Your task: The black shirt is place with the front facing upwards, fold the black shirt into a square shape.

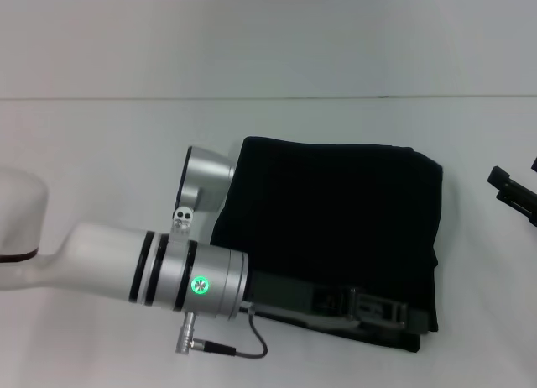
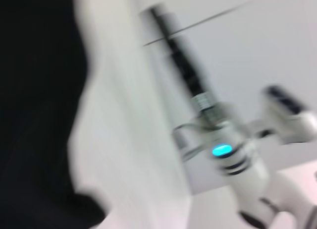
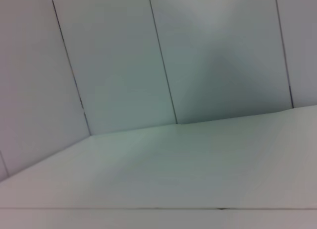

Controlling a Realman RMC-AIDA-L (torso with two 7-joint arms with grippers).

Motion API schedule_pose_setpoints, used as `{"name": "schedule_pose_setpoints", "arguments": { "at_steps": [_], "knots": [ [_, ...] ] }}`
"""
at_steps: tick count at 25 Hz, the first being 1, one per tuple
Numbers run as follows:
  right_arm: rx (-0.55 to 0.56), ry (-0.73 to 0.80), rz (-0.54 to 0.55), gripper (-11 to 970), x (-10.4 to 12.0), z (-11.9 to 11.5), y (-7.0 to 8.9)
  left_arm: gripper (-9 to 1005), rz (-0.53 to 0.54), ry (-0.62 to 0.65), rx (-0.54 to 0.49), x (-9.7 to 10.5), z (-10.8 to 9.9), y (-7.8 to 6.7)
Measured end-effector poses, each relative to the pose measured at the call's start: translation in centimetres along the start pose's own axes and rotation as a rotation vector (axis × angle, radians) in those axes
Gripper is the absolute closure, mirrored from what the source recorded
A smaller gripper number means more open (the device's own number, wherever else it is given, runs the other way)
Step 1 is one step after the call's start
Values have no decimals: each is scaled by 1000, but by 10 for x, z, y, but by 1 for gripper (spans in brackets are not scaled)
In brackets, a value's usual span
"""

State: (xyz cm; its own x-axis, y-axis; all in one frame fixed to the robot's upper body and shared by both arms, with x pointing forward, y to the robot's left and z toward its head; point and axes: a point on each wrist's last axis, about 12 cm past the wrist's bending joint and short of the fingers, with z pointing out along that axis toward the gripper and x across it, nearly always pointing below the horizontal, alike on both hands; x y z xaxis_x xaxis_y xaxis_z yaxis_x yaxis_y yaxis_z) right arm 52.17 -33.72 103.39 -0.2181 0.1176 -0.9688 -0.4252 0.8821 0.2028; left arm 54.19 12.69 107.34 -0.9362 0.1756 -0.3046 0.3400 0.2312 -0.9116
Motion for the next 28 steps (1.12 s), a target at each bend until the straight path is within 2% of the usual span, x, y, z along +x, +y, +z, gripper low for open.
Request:
{"name": "schedule_pose_setpoints", "arguments": {
  "at_steps": [3, 5, 6, 7, 8, 11, 14, 18, 22, 24, 28],
  "knots": [
    [-25, 2, 42, 31, -2, 1, 1, 461, 160, -61, 68, -5, -11, -8],
    [-59, 17, 96, 31, -6, 2, 1, 378, 248, -116, 75, -6, -23, -9],
    [-76, 28, 127, 31, -10, 3, 1, 337, 248, -116, 75, -6, -23, -9],
    [-109, 58, 184, 31, -16, 6, -1, 295, 302, -152, 62, -8, -32, -8],
    [-109, 58, 184, 31, -16, 6, -1, 254, 398, -226, 11, -9, -50, -4],
    [-166, 133, 283, 32, -31, 13, -4, 177, 460, -335, -43, -11, -72, 0],
    [-266, 234, 314, 32, -47, 25, 0, 100, 467, -440, -87, -13, -91, 5],
    [-330, 324, 363, 32, -62, 42, 6, 105, 446, -532, -152, -14, -107, 13],
    [-236, 426, 499, 32, -75, 56, -2, 105, 430, -568, -170, -13, -112, 17],
    [-215, 436, 513, 32, -77, 56, -5, 105, 428, -571, -175, -12, -112, 17],
    [-102, 470, 567, 32, -89, 57, -22, 105, 427, -568, -185, -12, -114, 19]
  ]
}}
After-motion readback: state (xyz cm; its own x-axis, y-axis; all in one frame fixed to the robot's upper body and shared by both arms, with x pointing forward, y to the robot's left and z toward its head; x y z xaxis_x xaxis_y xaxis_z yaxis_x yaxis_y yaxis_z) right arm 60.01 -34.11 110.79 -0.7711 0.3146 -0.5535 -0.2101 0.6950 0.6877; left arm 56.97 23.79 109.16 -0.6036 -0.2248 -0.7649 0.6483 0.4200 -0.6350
